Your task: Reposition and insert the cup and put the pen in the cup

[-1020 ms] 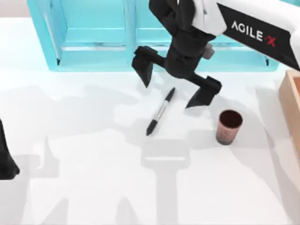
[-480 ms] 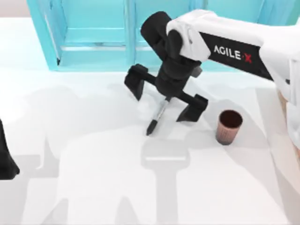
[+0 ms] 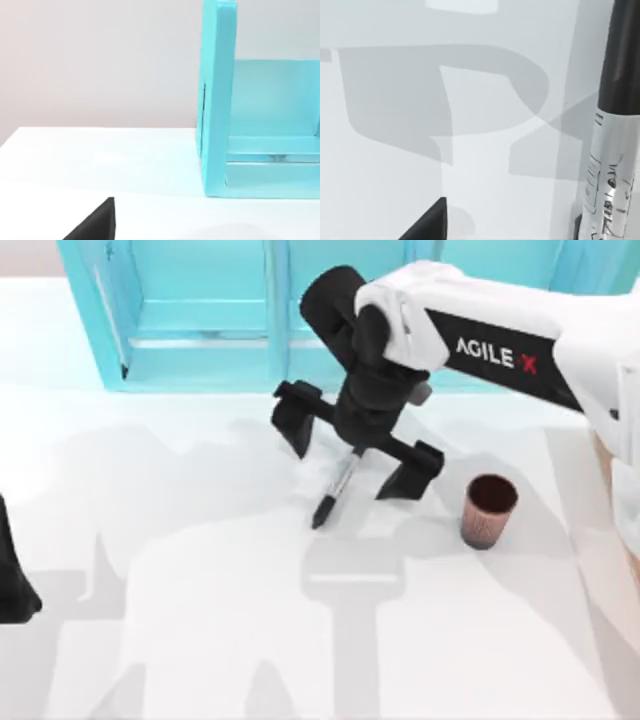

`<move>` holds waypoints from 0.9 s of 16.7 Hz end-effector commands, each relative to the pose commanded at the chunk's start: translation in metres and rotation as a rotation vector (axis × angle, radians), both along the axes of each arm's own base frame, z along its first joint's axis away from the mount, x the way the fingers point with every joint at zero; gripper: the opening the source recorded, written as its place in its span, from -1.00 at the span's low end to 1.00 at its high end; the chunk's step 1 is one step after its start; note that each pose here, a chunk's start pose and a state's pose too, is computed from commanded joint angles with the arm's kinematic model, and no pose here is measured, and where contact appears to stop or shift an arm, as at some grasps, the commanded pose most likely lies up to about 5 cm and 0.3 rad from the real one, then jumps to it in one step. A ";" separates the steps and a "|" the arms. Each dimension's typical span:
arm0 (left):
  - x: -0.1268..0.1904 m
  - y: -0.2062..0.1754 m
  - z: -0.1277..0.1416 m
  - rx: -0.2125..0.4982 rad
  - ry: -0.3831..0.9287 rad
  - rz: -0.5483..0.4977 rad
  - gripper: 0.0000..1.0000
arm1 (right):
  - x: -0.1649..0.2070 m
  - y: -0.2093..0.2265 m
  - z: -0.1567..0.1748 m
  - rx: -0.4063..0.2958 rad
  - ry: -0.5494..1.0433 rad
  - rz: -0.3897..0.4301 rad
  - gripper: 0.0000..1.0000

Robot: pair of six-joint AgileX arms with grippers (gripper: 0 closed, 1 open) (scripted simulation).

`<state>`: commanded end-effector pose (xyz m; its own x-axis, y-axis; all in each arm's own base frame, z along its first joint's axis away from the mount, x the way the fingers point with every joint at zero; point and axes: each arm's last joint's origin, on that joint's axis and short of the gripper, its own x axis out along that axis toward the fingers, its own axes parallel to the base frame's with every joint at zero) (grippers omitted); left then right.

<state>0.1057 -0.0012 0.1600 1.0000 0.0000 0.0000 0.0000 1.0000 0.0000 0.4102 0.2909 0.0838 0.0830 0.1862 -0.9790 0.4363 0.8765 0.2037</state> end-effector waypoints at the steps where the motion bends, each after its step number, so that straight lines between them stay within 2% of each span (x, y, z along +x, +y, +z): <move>1: 0.000 0.000 0.000 0.000 0.000 0.000 1.00 | 0.000 0.000 0.000 0.000 0.000 0.000 0.25; 9: 0.000 0.000 0.000 0.000 0.000 0.000 1.00 | 0.000 0.000 0.000 0.000 0.000 0.000 -0.96; 15: 0.000 0.000 0.000 0.000 0.000 0.000 1.00 | 0.000 0.000 0.000 0.000 0.000 0.000 -1.00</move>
